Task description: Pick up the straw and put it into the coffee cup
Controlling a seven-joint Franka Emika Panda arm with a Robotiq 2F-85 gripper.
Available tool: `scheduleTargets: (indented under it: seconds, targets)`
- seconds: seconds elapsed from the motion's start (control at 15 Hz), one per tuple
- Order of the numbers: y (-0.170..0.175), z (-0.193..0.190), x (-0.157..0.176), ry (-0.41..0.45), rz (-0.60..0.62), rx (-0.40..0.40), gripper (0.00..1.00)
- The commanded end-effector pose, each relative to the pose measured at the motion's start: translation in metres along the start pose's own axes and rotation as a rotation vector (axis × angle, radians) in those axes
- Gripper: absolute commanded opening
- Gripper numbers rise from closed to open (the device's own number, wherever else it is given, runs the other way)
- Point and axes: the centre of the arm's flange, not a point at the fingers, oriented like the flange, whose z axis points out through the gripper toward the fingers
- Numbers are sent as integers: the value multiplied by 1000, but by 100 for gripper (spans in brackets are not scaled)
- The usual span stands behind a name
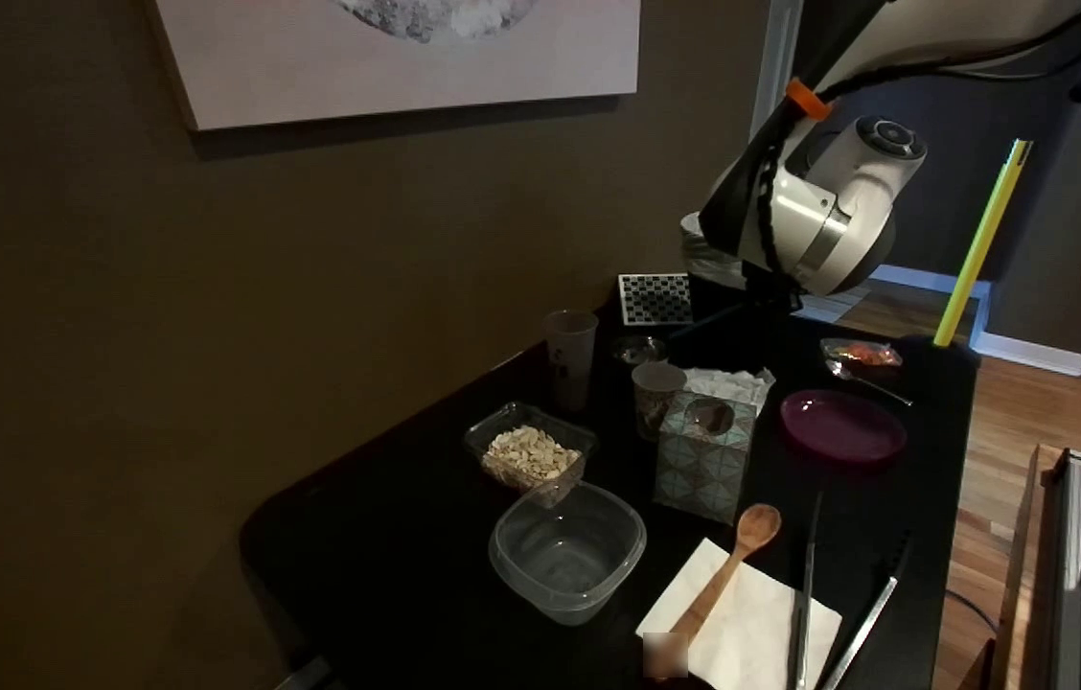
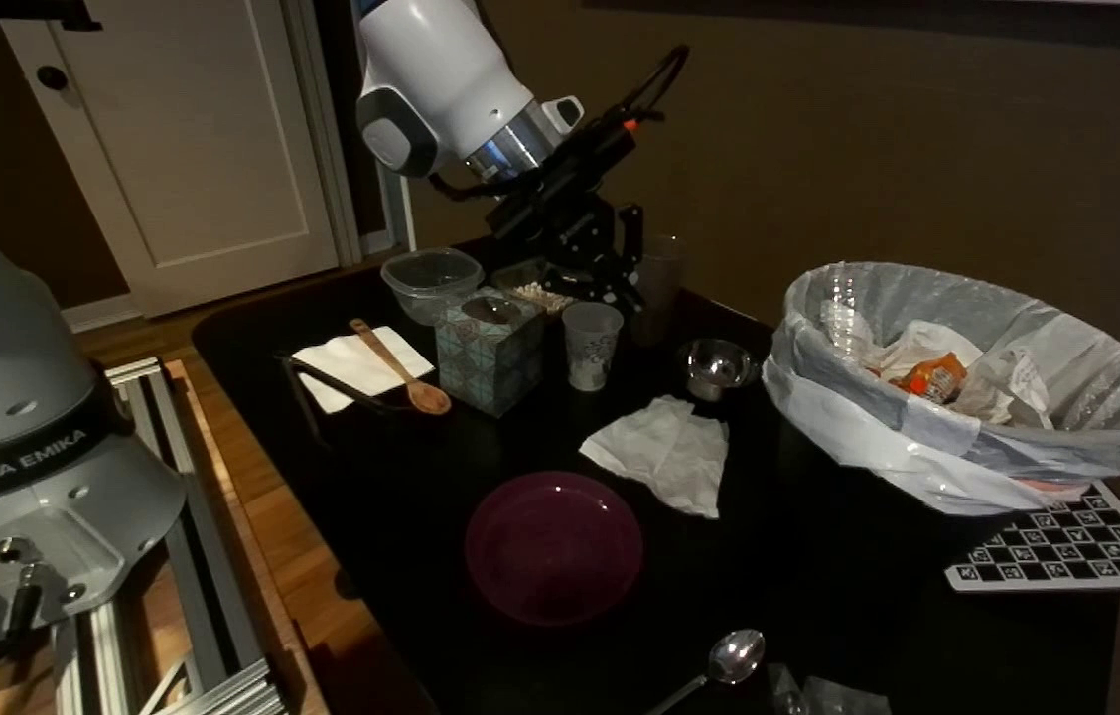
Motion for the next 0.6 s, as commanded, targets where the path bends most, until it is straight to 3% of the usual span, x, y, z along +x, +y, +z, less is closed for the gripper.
scheduleTargets:
  seconds: [0.0, 0.53]
  targets:
    - [-12, -9, 13, -34, -173, -3, 2]
    - [-32, -17, 39, -97, -472, -22, 2]
